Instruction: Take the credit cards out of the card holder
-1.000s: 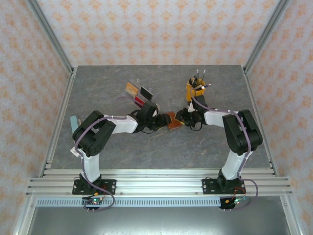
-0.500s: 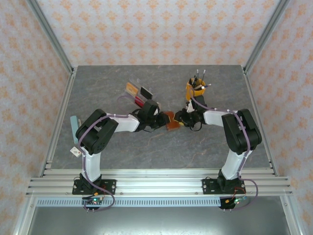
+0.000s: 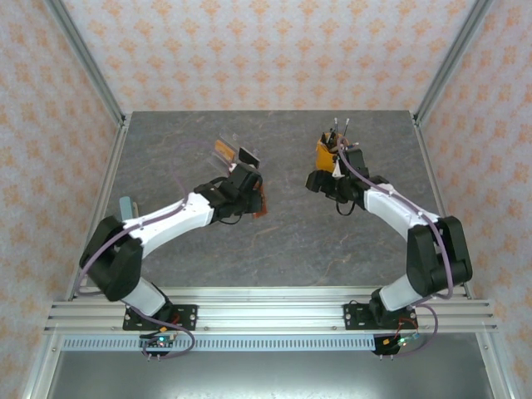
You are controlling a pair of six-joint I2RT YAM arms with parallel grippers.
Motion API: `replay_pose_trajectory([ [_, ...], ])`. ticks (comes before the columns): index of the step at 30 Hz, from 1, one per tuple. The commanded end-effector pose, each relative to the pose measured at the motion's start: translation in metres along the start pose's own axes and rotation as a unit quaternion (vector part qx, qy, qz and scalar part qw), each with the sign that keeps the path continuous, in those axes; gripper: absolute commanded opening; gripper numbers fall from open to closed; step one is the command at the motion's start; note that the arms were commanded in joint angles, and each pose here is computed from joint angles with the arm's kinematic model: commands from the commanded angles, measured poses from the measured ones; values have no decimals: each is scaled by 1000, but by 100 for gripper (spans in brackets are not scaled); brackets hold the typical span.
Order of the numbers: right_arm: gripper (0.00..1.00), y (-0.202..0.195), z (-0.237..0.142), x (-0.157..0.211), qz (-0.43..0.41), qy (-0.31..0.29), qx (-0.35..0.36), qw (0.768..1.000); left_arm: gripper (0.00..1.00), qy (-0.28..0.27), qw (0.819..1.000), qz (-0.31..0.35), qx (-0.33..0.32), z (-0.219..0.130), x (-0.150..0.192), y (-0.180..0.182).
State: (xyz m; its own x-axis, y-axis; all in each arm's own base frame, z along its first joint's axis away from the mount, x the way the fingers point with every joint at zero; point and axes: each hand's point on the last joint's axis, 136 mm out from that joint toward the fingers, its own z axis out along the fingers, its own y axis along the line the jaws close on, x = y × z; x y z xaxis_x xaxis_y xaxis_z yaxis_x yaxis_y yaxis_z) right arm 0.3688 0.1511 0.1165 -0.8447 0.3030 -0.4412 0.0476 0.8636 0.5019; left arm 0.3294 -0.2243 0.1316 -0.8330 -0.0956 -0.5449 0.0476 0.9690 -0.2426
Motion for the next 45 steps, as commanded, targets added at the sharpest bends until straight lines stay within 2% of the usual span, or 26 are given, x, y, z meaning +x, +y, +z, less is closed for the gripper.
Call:
replay_pose_trajectory([
  [1,78,-8,-13,-7,-7,-30,28,999,14,-17,975,102,-194,-50,-4,69],
  [7,100,-2,-27,-13,5,-67,9,998,14,-42,936,156,-313,-79,-11,99],
  [10,100,7,-30,-12,-3,-66,-16,998,14,-41,912,194,-359,-73,-12,97],
  [14,100,9,-27,-11,5,-62,-26,998,12,-35,879,263,-396,-50,-7,75],
  [18,100,4,-19,-9,24,-57,-19,998,12,-27,863,308,-400,-17,3,50],
  [20,100,0,-14,-7,37,-52,-10,998,14,-19,868,314,-385,-2,11,39],
  [22,100,-4,-10,-5,49,-45,-4,998,23,-15,879,310,-361,7,18,28],
  [27,98,-11,-2,0,60,-29,15,998,57,1,907,291,-304,16,29,16],
  [29,95,-12,-6,-3,50,-26,28,998,66,6,918,278,-284,9,26,13],
  [34,92,-10,-11,-7,27,-35,46,998,78,4,944,234,-231,-15,6,15],
  [39,88,18,19,20,-58,15,77,995,87,4,968,155,-195,-25,-4,48],
  [40,87,26,27,25,-78,27,85,993,91,6,972,133,-193,-27,-5,58],
  [41,87,35,35,31,-99,37,90,990,100,5,976,108,-189,-30,-5,67],
  [45,86,73,63,50,-173,63,101,978,100,8,985,21,-168,-36,-2,97],
])
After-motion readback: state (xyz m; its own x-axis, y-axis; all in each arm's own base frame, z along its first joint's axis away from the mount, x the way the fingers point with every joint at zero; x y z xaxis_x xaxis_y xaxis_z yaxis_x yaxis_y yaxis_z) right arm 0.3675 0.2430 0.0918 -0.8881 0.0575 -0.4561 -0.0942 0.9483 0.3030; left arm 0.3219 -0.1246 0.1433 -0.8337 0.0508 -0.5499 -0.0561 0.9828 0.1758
